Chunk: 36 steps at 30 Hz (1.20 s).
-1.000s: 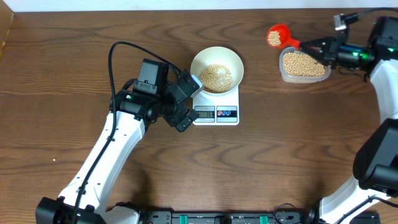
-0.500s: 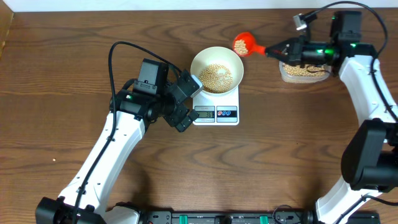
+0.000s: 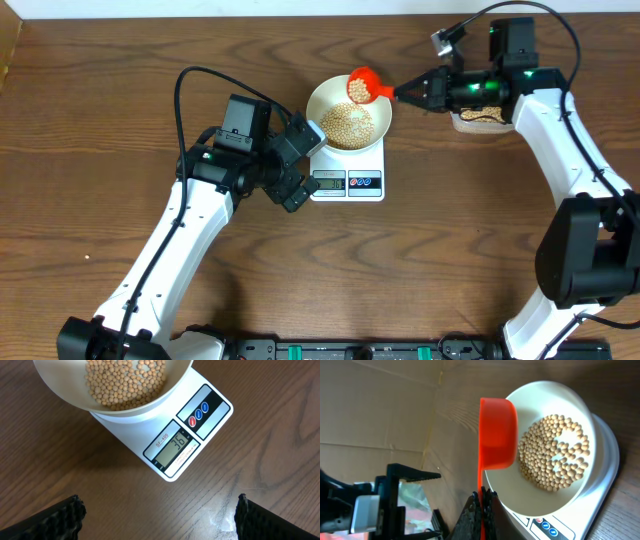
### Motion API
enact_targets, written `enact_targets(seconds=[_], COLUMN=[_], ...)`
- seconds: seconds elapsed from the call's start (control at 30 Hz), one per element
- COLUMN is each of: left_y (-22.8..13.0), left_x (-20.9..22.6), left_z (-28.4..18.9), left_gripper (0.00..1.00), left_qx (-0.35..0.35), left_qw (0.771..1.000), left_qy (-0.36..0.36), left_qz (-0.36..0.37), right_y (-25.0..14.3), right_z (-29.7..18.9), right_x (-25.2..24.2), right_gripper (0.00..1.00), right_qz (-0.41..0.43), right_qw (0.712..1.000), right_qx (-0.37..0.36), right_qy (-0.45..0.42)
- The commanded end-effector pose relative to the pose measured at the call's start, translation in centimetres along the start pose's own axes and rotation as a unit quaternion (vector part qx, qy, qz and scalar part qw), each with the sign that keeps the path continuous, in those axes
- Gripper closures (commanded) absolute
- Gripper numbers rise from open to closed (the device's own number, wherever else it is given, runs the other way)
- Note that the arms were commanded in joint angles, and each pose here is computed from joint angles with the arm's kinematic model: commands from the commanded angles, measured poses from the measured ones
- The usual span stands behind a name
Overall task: Scoop item into bowl and weigh 50g on scale
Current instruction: 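Carry the red scoop left over the beige bowl with the right gripper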
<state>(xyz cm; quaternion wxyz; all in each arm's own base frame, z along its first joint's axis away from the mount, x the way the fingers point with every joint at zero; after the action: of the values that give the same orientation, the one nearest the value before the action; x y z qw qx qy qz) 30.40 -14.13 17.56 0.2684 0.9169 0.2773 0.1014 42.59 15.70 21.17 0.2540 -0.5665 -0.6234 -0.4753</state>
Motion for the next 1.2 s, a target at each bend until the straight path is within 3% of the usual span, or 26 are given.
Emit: enact_targets(seconds=[0.0,0.97,1.17], left_y=[0.2,0.2,0.2], left_x=[0.1,0.1,0.1], left_z=[-0.3,-0.3,-0.3], left_gripper=[0.02,0.02,0.02], left_qx=[-0.003,-0.003,-0.003], left_qw=[1.0,1.0,1.0], left_qy=[0.006,0.006,0.006], left_qz=[0.006,0.006,0.006], right_y=[-0.1,-0.2,-0.1], right_z=[0.6,1.0,1.0], right_x=[-0.2,2.2,2.2], right_gripper=[0.99,0.99,0.99], right_qz=[-0.012,-0.068,-0.079], right_qw=[1.0,0.995,0.989], right_qx=[0.003,0.025,0.025], right_qy=[-0.013,-0.074,-0.12])
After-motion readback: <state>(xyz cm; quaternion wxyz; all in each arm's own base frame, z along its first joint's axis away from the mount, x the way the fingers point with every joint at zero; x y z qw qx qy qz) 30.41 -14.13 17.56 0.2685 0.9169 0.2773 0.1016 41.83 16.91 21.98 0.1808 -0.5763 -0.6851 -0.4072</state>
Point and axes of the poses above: each gripper's point midway between its finger pads, its own z axis out along the fingers, its own x axis along the line the jaws close on, y = z × x, the point moved 3 cm from there along -z, back along the fingers, and after that the axes turned 5 degrees about z, right-handed, at the moved point
